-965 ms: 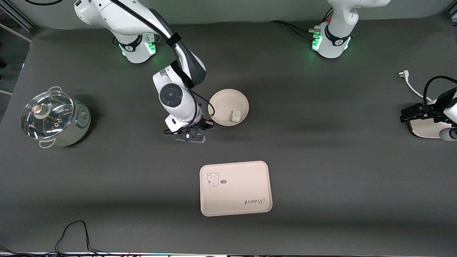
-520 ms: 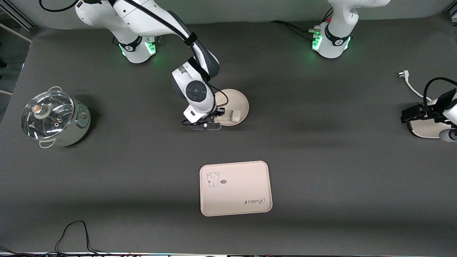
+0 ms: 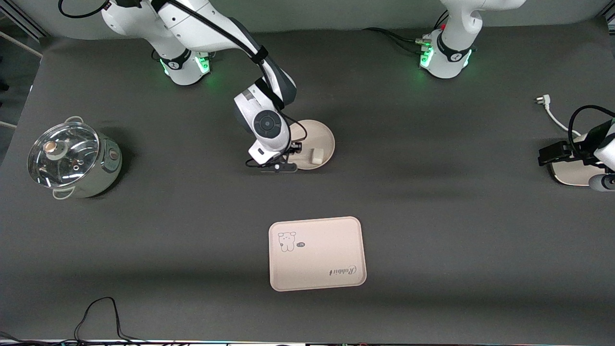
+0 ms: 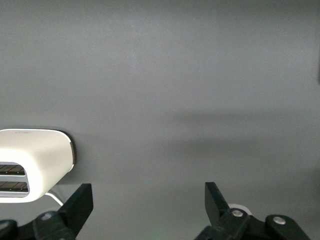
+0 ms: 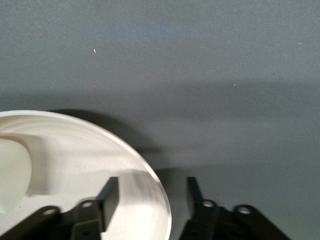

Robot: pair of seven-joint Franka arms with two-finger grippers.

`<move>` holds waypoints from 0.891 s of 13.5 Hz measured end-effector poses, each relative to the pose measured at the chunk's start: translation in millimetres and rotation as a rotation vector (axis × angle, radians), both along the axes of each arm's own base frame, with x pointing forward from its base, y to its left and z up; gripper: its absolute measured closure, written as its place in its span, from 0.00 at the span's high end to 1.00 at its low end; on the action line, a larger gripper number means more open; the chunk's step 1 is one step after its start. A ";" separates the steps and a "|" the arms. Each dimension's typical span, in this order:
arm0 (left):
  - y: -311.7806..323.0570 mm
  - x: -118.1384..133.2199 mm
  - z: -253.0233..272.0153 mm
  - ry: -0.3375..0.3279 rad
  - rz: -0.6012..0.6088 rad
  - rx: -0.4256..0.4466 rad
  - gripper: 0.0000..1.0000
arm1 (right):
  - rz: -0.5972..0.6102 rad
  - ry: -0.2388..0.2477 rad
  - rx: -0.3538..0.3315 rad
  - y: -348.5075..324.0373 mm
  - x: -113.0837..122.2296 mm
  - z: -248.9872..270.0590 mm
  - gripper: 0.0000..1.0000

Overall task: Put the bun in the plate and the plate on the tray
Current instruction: 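Close the right gripper on the plate rim and lift it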

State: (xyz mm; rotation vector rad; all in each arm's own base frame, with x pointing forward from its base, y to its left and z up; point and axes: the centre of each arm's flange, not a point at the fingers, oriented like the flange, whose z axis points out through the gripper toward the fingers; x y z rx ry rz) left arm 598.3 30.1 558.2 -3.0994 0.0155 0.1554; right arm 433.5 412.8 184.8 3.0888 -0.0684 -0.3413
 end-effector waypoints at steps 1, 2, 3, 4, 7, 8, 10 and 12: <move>0.0 0.1 -0.8 0.002 0.000 0.000 1.00 | 0.000 0.003 -0.003 -0.6 -0.8 -2.0 0.41; 0.0 0.3 -2.0 0.004 0.000 0.000 1.00 | 0.000 0.006 -0.006 -1.1 -1.3 -4.3 0.30; -0.1 0.8 -3.3 0.006 0.000 0.001 1.00 | 0.002 0.010 -0.009 -1.5 -2.0 -6.6 0.18; -0.1 1.2 -4.5 0.008 0.000 0.001 1.00 | -0.002 0.013 -0.003 0.1 -2.9 -6.0 0.12; -0.2 2.1 -6.9 0.012 0.000 0.002 1.00 | -0.015 0.017 0.009 -0.6 0.1 -2.6 0.09; -0.1 2.1 -7.0 0.012 0.000 0.002 1.00 | -0.021 0.014 0.018 -0.3 3.2 1.9 0.08; 0.1 2.1 -7.0 0.012 0.000 0.003 1.00 | -0.033 0.016 0.022 -0.2 14.2 13.7 0.08; 0.1 2.2 -7.3 0.013 0.000 0.003 1.00 | -0.054 0.025 0.031 -4.3 35.8 37.8 0.06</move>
